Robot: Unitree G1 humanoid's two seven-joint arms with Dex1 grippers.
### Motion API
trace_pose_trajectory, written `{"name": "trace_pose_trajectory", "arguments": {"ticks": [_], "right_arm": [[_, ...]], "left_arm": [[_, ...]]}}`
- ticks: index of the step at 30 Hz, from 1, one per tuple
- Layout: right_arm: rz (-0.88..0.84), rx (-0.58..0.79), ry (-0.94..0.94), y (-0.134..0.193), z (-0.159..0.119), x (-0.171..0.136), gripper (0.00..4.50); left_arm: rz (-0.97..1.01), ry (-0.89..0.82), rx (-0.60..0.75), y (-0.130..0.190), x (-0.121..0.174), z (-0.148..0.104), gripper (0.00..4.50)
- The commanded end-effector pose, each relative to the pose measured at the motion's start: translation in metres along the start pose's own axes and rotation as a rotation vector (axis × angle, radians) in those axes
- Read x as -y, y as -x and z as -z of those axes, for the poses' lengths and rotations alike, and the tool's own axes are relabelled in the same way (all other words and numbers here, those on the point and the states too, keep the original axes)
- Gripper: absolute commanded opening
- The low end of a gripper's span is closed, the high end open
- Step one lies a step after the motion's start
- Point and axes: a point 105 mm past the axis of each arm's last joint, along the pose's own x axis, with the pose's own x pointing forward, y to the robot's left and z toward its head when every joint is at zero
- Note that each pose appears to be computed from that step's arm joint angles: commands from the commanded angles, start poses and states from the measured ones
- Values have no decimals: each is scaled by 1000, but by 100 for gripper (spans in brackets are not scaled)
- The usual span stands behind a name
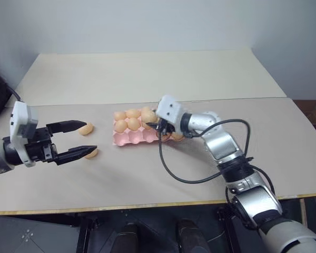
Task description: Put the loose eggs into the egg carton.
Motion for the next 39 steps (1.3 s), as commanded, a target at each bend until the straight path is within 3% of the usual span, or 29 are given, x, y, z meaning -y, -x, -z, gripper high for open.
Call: {"name": "trace_pose_trajectory", "arguments": {"ticks": [1, 3, 7, 11, 17, 22, 27, 32, 39], "right_arm": [[-40, -30, 54, -9, -1, -14, 187], [-56, -65, 63, -10, 6, -20, 187], [-50, -56, 45, -7, 4, -19, 303], [-20, 10, 32, 1, -19, -9, 445], [10, 115, -1, 30, -52, 8, 448], [22, 193, -86, 79, -61, 25, 448], [-37, 179, -148, 136, -43, 22, 448], [-33, 128, -206, 177, -11, 10, 448], [47, 81, -278, 190, 24, 8, 448]], "left_arm": [[-5, -30, 13, 4, 3, -9, 450], [-9, -30, 11, 5, 4, -9, 450], [-11, -28, 10, 6, 5, -10, 450], [-15, -22, 6, 7, 4, -9, 450], [-14, -22, 3, 7, 0, -10, 450], [-29, -14, -12, 15, -9, -9, 450], [-112, 54, -34, 38, -19, 4, 450], [-139, 95, -66, 52, -7, 17, 450], [-167, 102, -67, 50, 2, 22, 450]]}}
